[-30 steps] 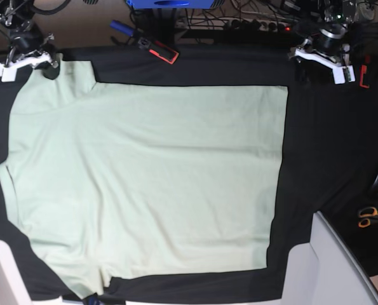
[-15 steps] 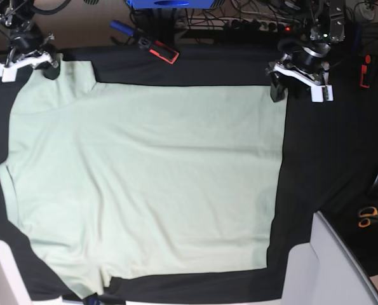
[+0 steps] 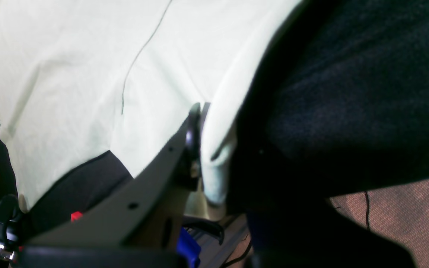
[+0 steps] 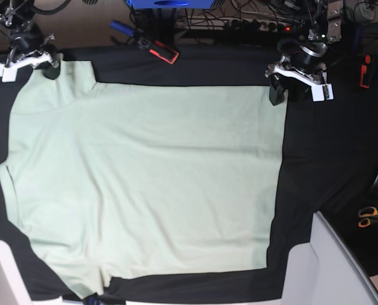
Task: Fold the T-shirt properly
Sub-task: 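Move the left gripper to the opposite corner of that shirt edge and grasp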
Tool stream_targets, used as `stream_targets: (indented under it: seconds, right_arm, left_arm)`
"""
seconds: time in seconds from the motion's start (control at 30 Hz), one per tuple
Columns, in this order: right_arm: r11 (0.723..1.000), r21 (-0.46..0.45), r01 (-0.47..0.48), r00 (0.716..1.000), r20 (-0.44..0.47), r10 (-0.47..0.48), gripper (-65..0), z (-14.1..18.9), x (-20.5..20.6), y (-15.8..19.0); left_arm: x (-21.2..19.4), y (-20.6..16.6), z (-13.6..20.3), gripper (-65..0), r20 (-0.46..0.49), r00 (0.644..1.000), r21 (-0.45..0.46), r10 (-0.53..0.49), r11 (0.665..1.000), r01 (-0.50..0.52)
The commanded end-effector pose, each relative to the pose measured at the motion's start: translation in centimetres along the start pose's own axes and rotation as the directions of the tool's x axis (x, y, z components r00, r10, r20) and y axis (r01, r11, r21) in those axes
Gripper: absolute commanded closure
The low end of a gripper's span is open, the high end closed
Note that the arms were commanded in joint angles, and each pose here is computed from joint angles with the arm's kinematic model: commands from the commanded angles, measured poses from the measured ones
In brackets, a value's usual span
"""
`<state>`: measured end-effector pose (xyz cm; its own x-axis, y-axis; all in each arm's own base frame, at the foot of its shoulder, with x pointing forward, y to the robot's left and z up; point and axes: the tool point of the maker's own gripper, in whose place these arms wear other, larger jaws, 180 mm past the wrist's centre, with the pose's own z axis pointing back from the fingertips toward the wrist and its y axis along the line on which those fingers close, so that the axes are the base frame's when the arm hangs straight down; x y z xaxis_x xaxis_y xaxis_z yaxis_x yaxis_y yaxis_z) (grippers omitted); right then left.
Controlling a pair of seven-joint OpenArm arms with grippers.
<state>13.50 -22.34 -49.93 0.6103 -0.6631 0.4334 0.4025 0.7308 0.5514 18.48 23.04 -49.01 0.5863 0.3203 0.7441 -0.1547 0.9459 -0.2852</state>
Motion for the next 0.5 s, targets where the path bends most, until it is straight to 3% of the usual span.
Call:
stream_targets:
  seconds: [0.0,0.1,0.33,0.4,0.47]
  right_arm:
    - [1.000,0.000,-0.014,1.000,0.006,0.014,0.0,0.2,0.4,-0.1]
    - [1.000,0.000,-0.014,1.000,0.006,0.014,0.0,0.2,0.4,-0.1]
    - [1.000,-0.001,-0.013,1.000,0.005,0.013,0.0,0.2,0.4,-0.1]
    - [1.000,-0.001,-0.013,1.000,0.003,0.013,0.0,0.2,0.3,-0.1]
    - [1.000,-0.002,-0.012,1.000,0.002,0.012,0.0,0.3,0.3,-0.1]
  left_arm:
    - [-3.0,0.6,0.5,-38.5,-0.121,0.993,0.036,-0.006,0.999,0.010]
    - [-3.5,0.2,0.5,-37.5,-0.131,0.991,0.030,0.001,1.000,0.003]
    - [-4.3,-1.3,0.3,-4.9,-0.154,0.988,-0.008,-0.011,1.000,0.010]
    - [-4.4,-1.3,0.3,0.0,-0.154,0.988,-0.008,-0.008,1.000,0.007]
    - [-4.3,-1.3,0.3,0.0,-0.153,0.988,-0.007,-0.005,1.000,0.004]
